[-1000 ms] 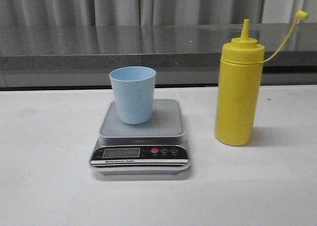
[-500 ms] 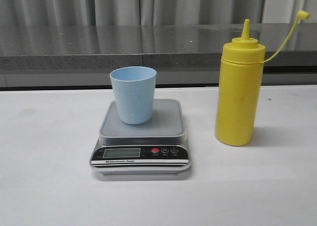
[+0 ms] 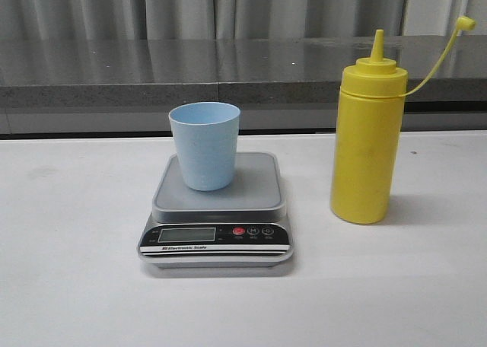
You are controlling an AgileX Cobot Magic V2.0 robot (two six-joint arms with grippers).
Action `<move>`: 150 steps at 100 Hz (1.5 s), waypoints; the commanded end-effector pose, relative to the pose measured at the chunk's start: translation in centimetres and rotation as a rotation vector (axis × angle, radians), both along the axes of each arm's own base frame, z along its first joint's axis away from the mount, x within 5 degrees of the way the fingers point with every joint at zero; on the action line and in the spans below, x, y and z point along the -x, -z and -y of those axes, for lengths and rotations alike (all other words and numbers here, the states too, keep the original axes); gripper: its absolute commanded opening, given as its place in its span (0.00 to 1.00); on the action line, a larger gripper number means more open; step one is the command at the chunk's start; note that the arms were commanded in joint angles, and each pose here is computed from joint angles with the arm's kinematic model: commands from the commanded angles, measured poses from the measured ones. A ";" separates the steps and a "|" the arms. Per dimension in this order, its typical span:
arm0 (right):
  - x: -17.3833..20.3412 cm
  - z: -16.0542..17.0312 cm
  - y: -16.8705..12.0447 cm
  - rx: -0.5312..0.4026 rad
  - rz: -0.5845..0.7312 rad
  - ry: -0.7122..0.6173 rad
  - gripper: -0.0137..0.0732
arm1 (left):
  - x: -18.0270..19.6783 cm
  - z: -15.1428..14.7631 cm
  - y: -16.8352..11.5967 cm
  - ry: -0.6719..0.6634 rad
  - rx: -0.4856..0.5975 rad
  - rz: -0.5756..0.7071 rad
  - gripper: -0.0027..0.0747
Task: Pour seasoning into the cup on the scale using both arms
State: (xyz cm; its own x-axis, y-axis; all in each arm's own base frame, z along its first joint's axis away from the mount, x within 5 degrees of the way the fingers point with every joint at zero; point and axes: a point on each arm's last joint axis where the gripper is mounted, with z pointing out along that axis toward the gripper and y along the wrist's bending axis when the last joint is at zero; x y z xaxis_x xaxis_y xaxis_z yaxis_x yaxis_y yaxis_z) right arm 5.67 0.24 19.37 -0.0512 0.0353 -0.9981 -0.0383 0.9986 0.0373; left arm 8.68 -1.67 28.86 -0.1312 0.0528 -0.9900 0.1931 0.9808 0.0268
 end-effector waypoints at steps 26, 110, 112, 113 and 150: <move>0.3 0.1 -1.5 0.004 0.125 0.008 0.08 | -0.1 0.0 -1.6 -0.001 0.018 0.094 0.01; 0.3 0.1 -1.5 0.004 0.125 0.008 0.08 | 3.3 -1.5 7.8 -0.156 0.045 0.282 0.01; 0.3 0.1 -1.5 0.004 0.125 0.008 0.08 | 3.3 -1.5 8.1 -0.156 0.054 0.282 0.01; 0.3 0.1 -1.5 0.004 0.125 0.008 0.08 | 3.2 -1.5 8.3 -0.156 0.062 0.283 0.01; 0.3 0.1 -1.5 0.004 0.126 0.008 0.08 | 3.2 -1.5 8.6 -0.155 0.051 0.257 0.01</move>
